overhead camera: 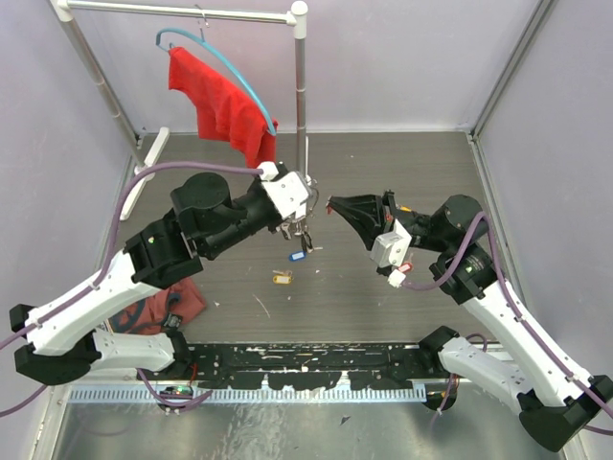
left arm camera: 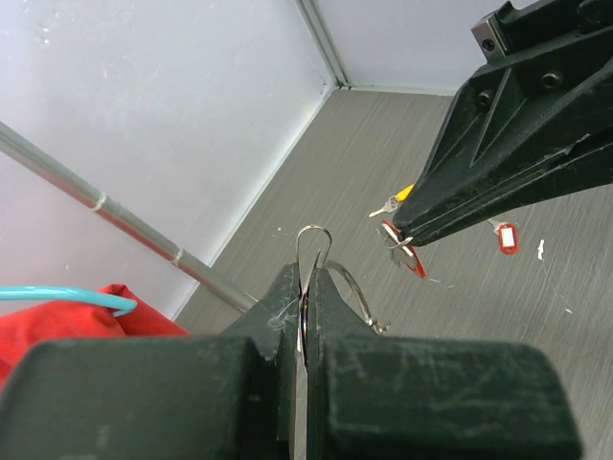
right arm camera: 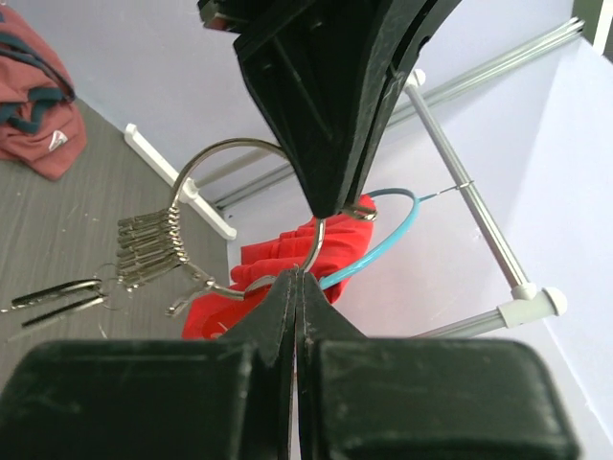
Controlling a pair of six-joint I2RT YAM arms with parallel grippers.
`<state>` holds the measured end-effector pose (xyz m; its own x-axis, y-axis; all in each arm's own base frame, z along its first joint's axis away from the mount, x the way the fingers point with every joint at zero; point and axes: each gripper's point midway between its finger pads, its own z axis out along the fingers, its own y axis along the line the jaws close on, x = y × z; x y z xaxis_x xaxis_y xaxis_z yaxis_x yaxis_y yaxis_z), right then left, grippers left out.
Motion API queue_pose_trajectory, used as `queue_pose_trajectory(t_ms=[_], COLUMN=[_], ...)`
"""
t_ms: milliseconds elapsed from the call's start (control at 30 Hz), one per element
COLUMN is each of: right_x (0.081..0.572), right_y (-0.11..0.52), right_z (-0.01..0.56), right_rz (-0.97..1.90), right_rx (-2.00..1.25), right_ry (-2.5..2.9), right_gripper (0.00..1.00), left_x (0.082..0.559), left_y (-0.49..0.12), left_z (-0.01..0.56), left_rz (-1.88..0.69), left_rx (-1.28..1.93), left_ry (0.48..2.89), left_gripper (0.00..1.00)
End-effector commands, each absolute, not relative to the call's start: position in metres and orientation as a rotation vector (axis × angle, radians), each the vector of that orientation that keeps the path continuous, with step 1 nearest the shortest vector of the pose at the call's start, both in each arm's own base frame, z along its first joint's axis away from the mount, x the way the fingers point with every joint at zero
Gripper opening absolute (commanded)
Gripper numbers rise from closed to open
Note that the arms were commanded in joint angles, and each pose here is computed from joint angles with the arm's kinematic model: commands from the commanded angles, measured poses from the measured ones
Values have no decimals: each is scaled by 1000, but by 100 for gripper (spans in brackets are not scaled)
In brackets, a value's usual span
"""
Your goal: Put the keys on the keyring
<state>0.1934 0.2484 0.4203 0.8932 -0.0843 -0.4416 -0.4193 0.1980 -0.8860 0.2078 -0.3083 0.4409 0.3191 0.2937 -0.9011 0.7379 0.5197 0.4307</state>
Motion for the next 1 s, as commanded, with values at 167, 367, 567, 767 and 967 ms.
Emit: queue_pose_trajectory(t_ms=[167,367,567,767,967], right_x=[191,195,194,194,194], right_y=[245,244,245,248,250], right_z=[462,463,464,464,462], right_rz=[200,192,202,221,231], right_rx=[-1258,-1239,-1235,-1238,-1243], right_ry=[356,367,365,361,364], right_gripper=[1,1,1,1,1], left_x=[207,205,205,205,205], left_y=[-316,-320,-321,-324,-326], left_z=[471,471,471,472,471], left_rz=[-344,-342,-336,-337,-336], left_rx=[979,976,979,982,989], left_ry=[1210,1207,1207,1205,1204], left_gripper=[0,0,0,0,0])
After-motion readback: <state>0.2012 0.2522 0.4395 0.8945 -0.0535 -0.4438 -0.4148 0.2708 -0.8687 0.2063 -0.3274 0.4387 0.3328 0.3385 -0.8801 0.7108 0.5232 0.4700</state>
